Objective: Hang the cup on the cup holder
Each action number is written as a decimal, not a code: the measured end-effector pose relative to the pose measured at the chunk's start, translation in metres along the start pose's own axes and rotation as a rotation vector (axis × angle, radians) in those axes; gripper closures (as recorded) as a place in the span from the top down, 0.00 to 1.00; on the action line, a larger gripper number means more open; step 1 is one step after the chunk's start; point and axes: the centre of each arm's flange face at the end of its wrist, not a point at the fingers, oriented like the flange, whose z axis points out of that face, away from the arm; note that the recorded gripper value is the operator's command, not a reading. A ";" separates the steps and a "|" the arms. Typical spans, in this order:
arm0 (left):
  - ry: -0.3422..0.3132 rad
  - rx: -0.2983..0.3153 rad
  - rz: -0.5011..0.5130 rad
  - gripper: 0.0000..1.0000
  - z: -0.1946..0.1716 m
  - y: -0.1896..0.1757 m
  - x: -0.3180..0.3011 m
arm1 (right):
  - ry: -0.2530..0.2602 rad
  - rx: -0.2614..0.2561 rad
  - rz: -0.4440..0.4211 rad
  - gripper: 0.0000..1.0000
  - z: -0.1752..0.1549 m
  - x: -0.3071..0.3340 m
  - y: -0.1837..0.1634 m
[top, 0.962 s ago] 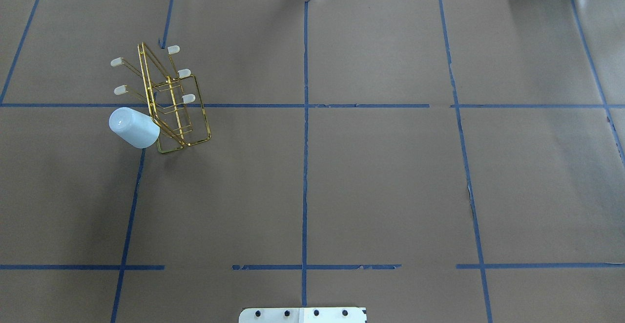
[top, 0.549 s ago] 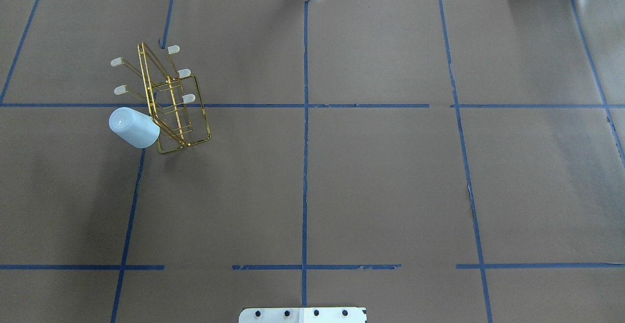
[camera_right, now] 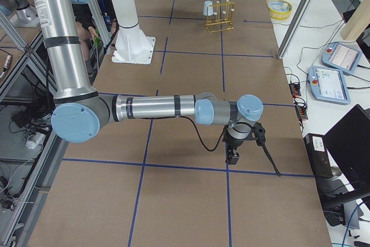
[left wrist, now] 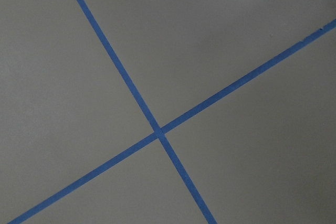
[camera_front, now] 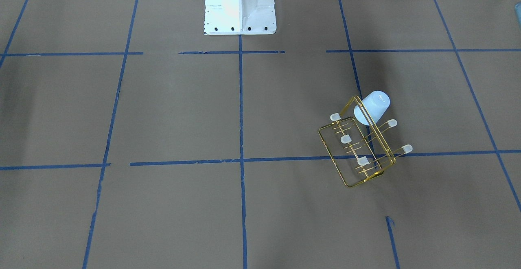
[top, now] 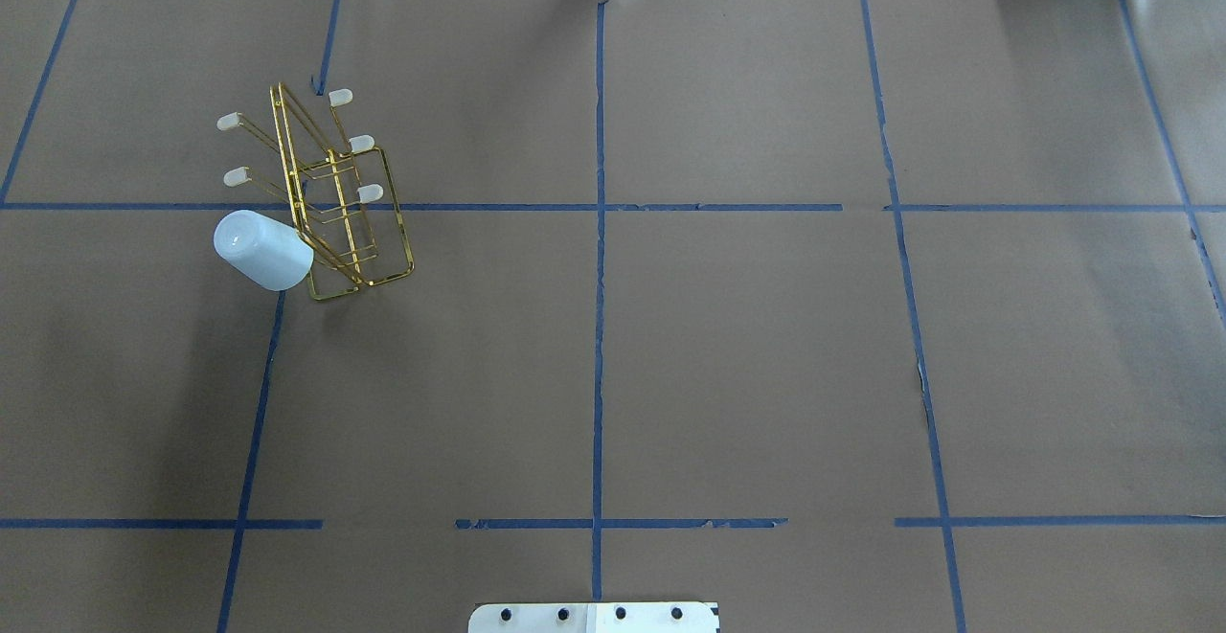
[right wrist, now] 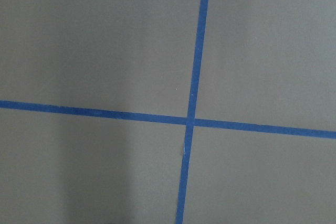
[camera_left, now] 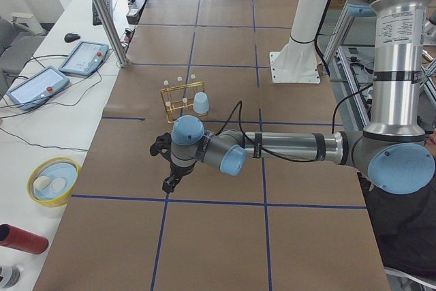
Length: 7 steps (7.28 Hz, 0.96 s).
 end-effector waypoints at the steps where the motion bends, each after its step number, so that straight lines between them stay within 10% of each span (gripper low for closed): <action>1: 0.002 -0.002 -0.018 1.00 -0.002 0.008 -0.003 | 0.000 0.000 0.000 1.00 0.000 0.000 0.000; 7: 0.094 -0.176 -0.237 1.00 0.009 0.043 -0.017 | 0.000 0.000 0.000 1.00 0.000 0.000 0.000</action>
